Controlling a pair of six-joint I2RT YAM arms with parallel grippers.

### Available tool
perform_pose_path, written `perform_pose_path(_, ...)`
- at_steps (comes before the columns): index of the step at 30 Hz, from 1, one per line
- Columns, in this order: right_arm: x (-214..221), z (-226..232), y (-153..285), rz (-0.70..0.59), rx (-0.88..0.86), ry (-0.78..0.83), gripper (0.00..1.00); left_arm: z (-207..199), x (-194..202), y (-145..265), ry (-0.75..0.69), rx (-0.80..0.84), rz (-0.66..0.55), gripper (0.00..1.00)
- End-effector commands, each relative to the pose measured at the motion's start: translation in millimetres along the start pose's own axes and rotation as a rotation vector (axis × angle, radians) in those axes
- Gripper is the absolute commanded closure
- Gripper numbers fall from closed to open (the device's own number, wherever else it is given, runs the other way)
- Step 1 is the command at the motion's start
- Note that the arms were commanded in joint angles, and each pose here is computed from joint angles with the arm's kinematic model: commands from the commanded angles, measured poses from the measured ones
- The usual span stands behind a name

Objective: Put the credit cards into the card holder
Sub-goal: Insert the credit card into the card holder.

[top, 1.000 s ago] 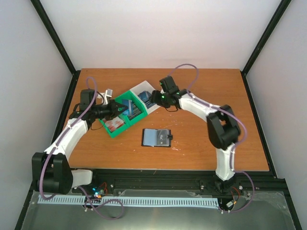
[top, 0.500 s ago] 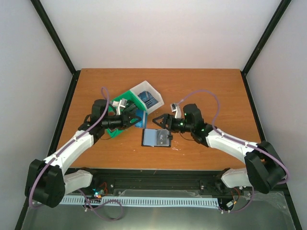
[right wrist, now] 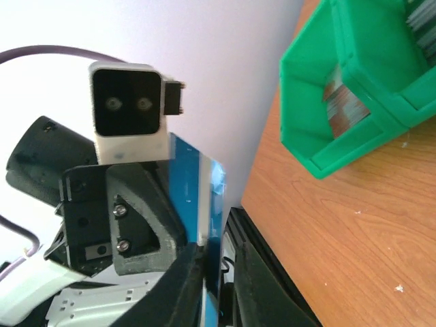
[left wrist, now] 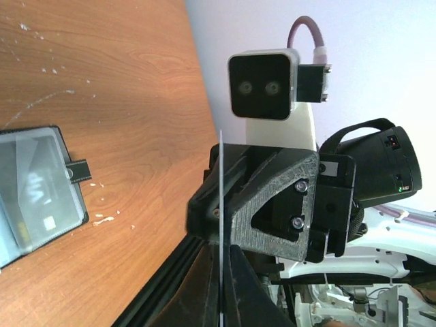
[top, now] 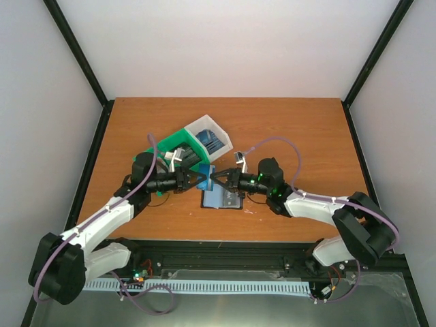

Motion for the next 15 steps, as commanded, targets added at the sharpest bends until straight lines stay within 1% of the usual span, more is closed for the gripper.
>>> perform_pose_path(1, -3.4, 19.5, 1.3, -0.044, -0.114, 0.036, 0.88, -8.8, 5.7, 2.4, -0.017, 0.056, 0.007, 0.99)
perform_pose_path(3, -1.7, 22.4, -0.1, -0.034, -0.144, 0.039, 0.93, -6.5, 7.7, 2.0, -0.004, 0.063, 0.017, 0.99)
perform_pose_path(5, -0.6, 24.6, -1.1, -0.029, -0.174, 0.038, 0.95, -5.5, 8.9, 1.8, -0.001, 0.068, 0.024, 0.99)
perform_pose_path(6, -0.1, 24.9, -1.8, -0.027, -0.188, 0.038, 0.92, -5.7, 9.5, 1.8, 0.000, 0.070, 0.029, 0.98)
perform_pose_path(9, 2.4, 23.1, -4.5, -0.017, -0.216, 0.027, 0.82, -8.0, 9.9, 2.4, -0.005, 0.078, 0.032, 0.97)
perform_pose_path(11, 3.8, 21.4, -6.1, -0.015, -0.228, 0.019, 0.81, -9.3, 9.7, 2.5, -0.009, 0.081, 0.033, 0.97)
perform_pose_path(13, 4.7, 20.7, -7.1, -0.016, -0.243, 0.013, 0.86, -8.9, 9.4, 2.5, -0.009, 0.079, 0.032, 0.97)
perform_pose_path(15, 5.3, 18.5, -7.6, -0.018, -0.242, 0.004, 0.95, -6.2, 9.9, 2.0, -0.003, 0.068, 0.034, 0.97)
Point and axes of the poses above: each gripper's point midway between its finger pads, its own y axis back along the fingers, its own z axis along the line the jaws close on, x = y × z, the point moved 5 cm from there along y, back along the fingers, and after that the axes turned 10 degrees about y, right-handed, at the moved point
